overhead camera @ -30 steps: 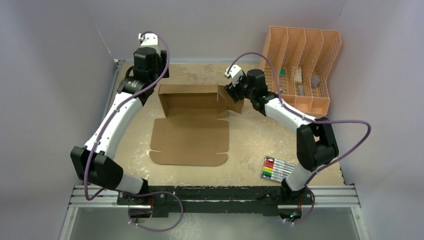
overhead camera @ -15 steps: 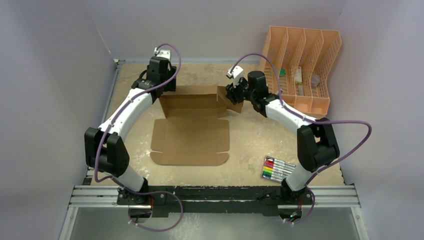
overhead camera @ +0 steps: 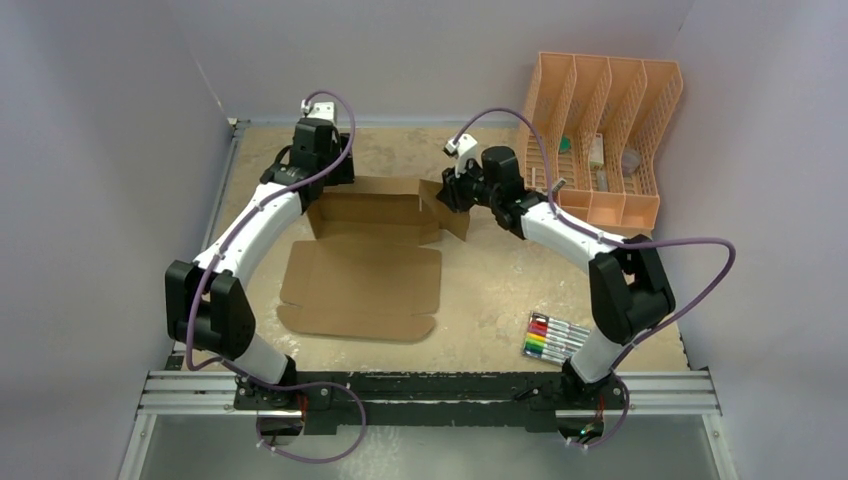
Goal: Fold the paper box
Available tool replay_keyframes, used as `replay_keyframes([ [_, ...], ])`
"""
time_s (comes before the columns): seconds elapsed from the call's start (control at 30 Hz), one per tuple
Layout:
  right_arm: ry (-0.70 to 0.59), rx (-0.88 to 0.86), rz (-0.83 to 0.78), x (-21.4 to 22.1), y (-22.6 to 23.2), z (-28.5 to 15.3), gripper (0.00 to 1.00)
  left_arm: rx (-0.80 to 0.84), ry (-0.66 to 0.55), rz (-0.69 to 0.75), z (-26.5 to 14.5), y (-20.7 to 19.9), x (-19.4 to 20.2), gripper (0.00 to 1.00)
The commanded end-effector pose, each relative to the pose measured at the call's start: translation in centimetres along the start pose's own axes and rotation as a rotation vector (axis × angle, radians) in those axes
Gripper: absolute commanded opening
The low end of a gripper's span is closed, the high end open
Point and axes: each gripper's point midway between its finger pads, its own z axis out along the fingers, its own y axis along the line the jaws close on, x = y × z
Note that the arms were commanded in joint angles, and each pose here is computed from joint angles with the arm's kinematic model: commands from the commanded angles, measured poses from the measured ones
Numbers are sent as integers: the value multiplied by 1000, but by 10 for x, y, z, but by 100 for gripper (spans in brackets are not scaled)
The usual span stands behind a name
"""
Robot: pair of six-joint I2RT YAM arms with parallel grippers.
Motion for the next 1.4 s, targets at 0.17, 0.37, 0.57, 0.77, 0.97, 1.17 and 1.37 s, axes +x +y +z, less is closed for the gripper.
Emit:
replay_keyframes([
  [0.17,-75,155,37,-31,-12,-12,41,30,23,-49,-7,-5,10,62],
  [0.37,-106,259,8,-53,-22,-48,56,-68,-52,-21,-22,15,-15,64],
  [0.57,-134,250,196,-48,1,-78,67,-186,-84,10,-40,38,-41,67],
  [0.77,-165,124,280,-19,40,-66,66,-276,-86,-20,-49,62,-41,71],
  [0.97,-258,105,395,8,38,-33,62,-299,-57,-64,-55,73,-30,72],
  [1.17,-313,103,431,15,33,9,59,-335,-18,-137,-54,93,-11,73],
  [1.37,-304,177,435,39,17,33,59,-290,48,-167,-42,86,13,73],
])
